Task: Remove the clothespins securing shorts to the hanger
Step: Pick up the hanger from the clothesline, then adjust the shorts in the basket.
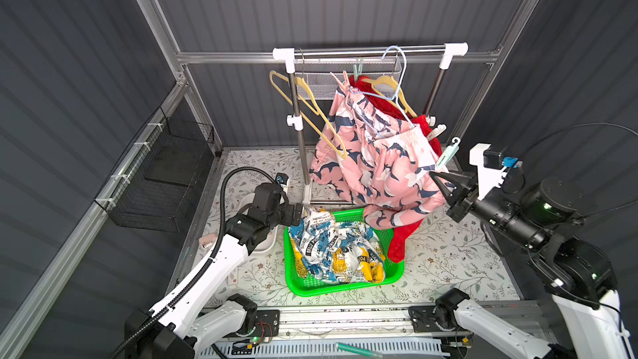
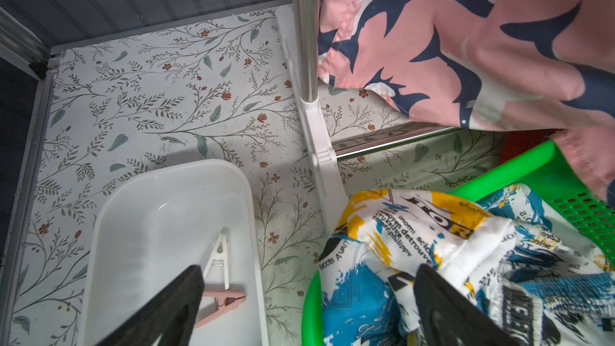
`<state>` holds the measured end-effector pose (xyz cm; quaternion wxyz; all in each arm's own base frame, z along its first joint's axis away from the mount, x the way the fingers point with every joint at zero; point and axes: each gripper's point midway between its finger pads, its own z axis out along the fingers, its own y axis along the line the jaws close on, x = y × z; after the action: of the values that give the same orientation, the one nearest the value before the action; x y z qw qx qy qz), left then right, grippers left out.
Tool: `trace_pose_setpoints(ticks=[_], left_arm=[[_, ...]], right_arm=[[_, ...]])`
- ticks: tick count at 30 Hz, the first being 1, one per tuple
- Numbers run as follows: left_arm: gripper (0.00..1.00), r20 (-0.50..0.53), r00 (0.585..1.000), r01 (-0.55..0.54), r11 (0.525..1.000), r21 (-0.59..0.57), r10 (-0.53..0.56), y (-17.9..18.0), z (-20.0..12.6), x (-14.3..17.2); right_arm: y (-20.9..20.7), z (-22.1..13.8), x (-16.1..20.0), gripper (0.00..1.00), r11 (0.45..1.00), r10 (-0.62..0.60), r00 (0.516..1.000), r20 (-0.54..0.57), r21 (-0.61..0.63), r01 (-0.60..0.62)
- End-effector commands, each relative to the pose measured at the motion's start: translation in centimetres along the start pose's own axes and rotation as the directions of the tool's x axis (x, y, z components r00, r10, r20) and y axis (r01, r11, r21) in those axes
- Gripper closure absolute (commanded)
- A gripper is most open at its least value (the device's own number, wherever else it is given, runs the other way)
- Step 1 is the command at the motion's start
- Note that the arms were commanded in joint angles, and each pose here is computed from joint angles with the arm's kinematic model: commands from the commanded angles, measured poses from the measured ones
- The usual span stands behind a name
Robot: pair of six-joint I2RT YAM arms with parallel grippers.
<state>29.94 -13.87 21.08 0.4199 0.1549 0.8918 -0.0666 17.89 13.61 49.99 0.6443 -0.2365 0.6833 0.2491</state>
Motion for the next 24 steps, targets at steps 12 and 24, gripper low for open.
trace_pose_setpoints(ticks=[12, 24], left_arm=[[0.0, 0.005, 0.999, -0.045, 0.998, 0.045, 0.045, -1.0, 0.5, 0.6], [0.0, 0.191, 0.979, -0.132, 0.947, 0.293, 0.077, -5.5, -1.5, -2.2]], right_arm=[[3.7, -8.2, -2.0, 1.0, 0.994, -0.016, 1.0, -0.012, -0.11, 0.014], [6.6, -11.6, -2.4, 1.0, 0.971, -0.031, 0.998, -0.056, -0.239, 0.016]])
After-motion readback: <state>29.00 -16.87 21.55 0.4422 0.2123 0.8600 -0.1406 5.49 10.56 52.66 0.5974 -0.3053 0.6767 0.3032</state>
